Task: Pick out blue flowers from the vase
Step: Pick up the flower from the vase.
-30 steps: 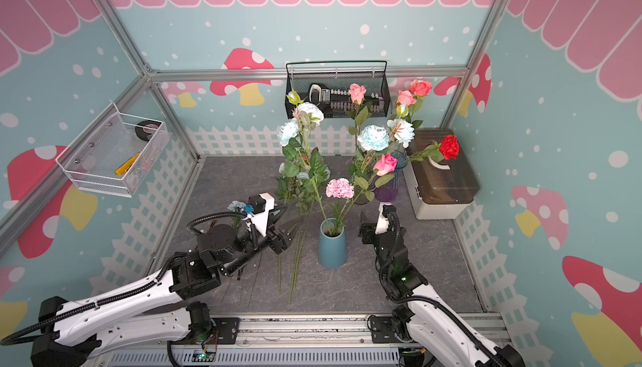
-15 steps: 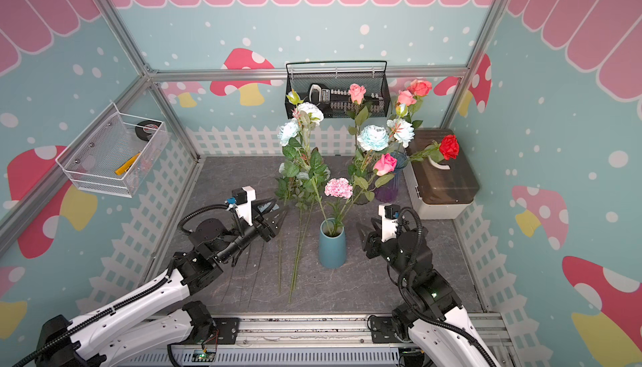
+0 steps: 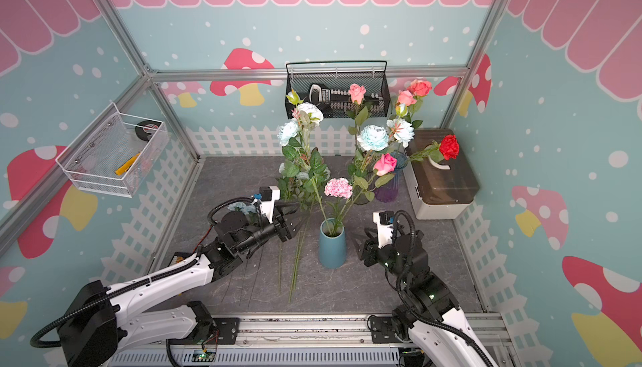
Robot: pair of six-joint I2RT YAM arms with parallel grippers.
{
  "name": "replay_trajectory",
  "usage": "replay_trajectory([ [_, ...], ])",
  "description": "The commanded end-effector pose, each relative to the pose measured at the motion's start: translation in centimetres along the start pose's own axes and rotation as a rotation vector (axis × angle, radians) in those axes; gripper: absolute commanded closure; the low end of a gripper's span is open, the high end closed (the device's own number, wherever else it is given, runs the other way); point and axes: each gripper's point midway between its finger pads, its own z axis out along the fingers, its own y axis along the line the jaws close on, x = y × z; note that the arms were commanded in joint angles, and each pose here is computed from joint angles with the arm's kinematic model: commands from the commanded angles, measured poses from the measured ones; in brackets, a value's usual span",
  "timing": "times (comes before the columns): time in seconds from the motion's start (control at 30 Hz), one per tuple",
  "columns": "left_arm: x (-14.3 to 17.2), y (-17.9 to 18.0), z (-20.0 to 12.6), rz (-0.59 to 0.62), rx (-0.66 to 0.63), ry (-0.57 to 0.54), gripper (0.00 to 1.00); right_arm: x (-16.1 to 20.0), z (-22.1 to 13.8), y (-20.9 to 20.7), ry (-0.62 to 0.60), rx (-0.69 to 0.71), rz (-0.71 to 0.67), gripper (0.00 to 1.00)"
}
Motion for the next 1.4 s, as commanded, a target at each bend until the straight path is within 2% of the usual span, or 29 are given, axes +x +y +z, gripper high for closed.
replay_trajectory([
  [0.0,-3.2,-1.7,0.4,0.019,0.063,-0.079,0.38,1.2,0.3,-3.6,-0.090,0.151,0.037,0.39],
  [0.23,-4.0,-2.7,1.2,0.013,0.117,-0.083,0.39,1.0,-0.8,-6.0,-0.182,0.265,0.028,0.34],
  [0.4,-3.1,-3.1,2.7,-0.014,0.165,-0.020,0.41,1.0,-0.1,-6.6,-0.166,0.302,0.016,0.32],
  [0.67,-2.7,-3.0,4.0,-0.050,0.201,-0.003,0.53,1.1,0.3,-6.3,-0.157,0.280,0.008,0.34],
  [1.1,-1.7,-2.5,5.4,-0.079,0.214,0.021,0.78,1.2,0.2,-6.1,-0.162,0.269,0.004,0.35],
  [1.37,-1.1,-1.8,6.0,-0.081,0.187,0.033,0.75,1.2,0.2,-6.1,-0.161,0.267,0.003,0.35],
])
